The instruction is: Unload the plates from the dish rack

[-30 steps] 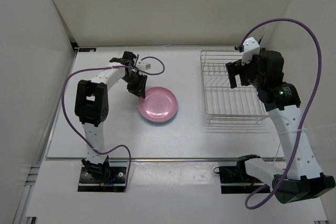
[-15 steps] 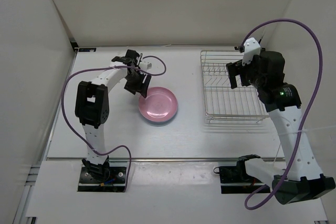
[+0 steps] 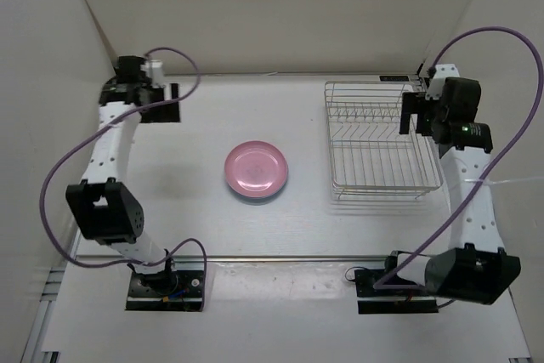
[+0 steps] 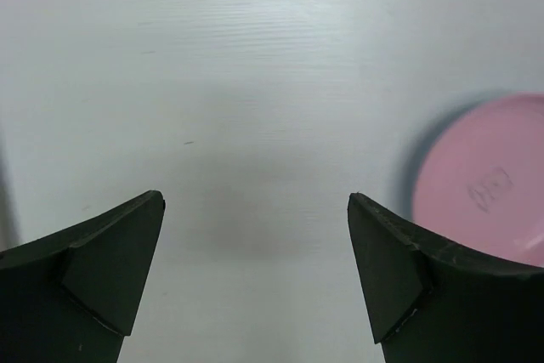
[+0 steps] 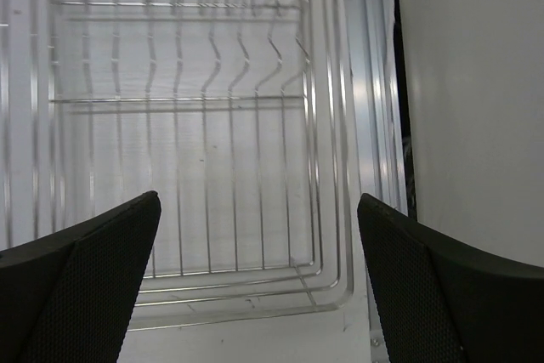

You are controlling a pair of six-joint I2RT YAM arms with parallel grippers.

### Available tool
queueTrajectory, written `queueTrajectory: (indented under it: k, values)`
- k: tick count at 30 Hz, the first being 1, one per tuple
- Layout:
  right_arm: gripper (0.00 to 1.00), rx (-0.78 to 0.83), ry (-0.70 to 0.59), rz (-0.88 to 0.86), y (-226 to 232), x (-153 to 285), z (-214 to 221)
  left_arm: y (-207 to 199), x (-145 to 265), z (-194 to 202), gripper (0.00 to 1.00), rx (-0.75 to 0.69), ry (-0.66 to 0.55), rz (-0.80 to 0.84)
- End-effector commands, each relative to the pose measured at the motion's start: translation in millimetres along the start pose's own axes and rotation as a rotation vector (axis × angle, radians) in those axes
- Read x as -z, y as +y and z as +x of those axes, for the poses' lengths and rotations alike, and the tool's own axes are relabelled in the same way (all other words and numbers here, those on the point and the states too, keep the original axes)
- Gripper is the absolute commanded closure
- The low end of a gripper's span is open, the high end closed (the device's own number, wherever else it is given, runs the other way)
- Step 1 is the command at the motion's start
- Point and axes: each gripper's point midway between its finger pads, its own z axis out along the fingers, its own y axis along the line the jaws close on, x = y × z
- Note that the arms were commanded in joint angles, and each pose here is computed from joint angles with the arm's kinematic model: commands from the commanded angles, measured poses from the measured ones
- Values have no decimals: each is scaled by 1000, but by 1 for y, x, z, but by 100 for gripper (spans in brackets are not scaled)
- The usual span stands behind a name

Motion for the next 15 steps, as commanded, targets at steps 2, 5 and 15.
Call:
queueTrajectory:
  k: [2,5,15]
  values:
    - [0,-140,43,112,-40,-1,8,63,53,16,0,92,-35,-118]
    - [0,-196,63,164,-66,3,23,89,74,38,0,117,-56,-163]
    - [0,-276,43,206,-104,21,21,134,118,81,0,175,-86,-207]
